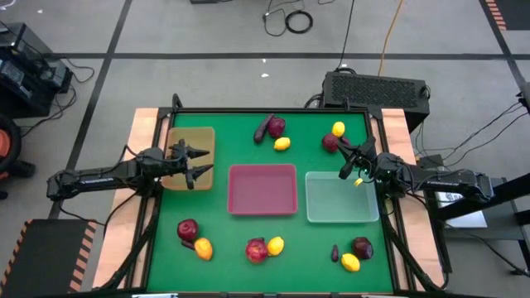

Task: Sort produce into baskets

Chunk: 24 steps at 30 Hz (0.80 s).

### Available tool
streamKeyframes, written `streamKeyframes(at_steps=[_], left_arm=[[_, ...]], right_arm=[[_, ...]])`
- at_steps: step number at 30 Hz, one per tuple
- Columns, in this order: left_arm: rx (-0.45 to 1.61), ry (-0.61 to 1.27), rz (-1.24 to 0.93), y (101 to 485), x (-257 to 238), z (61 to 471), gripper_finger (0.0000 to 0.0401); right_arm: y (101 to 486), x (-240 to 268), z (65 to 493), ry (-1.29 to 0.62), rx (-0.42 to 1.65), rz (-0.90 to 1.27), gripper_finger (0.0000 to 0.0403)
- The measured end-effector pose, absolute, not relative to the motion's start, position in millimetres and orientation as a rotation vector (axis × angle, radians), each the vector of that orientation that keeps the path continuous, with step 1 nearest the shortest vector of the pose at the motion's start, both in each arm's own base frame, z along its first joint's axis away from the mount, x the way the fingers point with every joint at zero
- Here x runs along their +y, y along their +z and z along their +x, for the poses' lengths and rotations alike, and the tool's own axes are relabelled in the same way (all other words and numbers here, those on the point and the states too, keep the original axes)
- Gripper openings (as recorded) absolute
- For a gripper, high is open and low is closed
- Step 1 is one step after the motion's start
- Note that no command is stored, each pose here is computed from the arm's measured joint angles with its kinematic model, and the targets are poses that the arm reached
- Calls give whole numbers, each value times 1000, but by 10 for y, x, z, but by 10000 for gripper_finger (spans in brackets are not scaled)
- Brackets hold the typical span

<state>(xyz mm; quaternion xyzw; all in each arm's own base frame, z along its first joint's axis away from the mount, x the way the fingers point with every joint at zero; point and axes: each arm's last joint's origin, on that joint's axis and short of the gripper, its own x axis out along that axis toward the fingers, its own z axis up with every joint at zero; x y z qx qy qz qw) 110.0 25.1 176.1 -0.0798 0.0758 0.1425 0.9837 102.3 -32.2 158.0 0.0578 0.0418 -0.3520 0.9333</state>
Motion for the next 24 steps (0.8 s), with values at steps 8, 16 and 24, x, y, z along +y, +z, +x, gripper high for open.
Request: streamKeyframes(at_steps=[8,16,24], left_arm=[[153,286,-161,1760,251,1100,274],[152,286,-161,1762,251,1100,273],[152,286,-161,1762,251,1100,273]], right_arm=[[1580,-322,1023,-720,85,118,0],[1580,-322,1023,-720,85,118,0],[1594,-322,1025,-722,37,211,0]])
